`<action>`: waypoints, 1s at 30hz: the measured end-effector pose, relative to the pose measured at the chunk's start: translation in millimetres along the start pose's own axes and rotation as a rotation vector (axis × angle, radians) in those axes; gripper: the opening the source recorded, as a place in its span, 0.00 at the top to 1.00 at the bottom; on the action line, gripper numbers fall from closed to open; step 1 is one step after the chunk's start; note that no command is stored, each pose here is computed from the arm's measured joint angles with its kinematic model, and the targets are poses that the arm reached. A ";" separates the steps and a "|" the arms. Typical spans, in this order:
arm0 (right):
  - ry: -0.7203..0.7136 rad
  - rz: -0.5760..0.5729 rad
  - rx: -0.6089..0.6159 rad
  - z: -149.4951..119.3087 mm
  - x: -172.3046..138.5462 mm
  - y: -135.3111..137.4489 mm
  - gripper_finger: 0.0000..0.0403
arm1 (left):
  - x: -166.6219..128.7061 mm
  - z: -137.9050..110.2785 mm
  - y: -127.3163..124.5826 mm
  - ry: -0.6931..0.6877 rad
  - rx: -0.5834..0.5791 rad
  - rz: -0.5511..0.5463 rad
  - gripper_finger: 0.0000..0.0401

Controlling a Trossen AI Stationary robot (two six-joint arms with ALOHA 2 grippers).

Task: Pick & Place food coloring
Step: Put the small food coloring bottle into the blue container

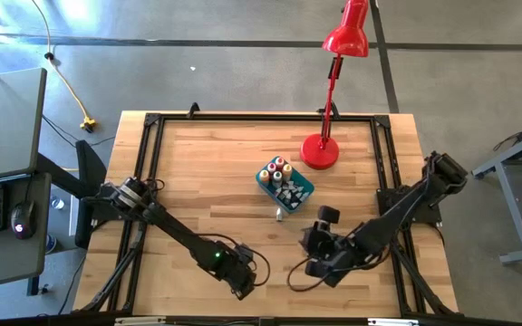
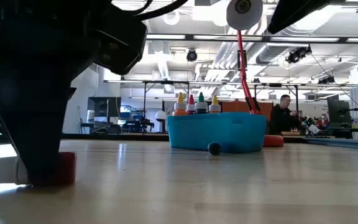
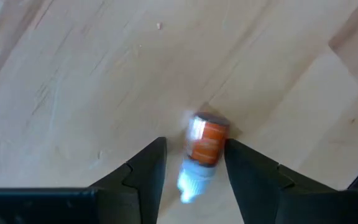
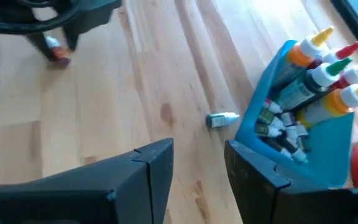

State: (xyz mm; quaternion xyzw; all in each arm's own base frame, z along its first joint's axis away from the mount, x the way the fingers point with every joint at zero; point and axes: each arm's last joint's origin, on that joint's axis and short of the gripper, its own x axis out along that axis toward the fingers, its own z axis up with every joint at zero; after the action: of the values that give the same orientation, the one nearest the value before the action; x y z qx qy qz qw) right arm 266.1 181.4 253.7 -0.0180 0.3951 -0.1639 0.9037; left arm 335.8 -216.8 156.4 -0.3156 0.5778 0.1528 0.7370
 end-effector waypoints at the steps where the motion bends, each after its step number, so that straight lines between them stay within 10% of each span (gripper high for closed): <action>1: -0.007 0.003 -0.004 -0.9 -1.7 1.4 0.66 | 0.1 -0.1 0.1 0.000 0.017 0.000 0.59; 15: 0.019 0.067 0.044 -4.9 -11.7 5.5 0.66 | -3.8 23.0 6.9 -0.062 0.115 0.041 0.83; 30: -0.021 0.064 0.089 -27.9 -55.0 7.1 0.66 | -76.1 186.6 40.5 -0.552 0.331 0.139 0.82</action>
State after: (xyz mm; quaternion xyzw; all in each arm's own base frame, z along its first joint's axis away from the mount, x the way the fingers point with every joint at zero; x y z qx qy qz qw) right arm 213.1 207.8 272.3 0.0333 0.3784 -0.1520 0.9125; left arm 431.1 -55.9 241.7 -0.0983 0.3936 0.1865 0.8948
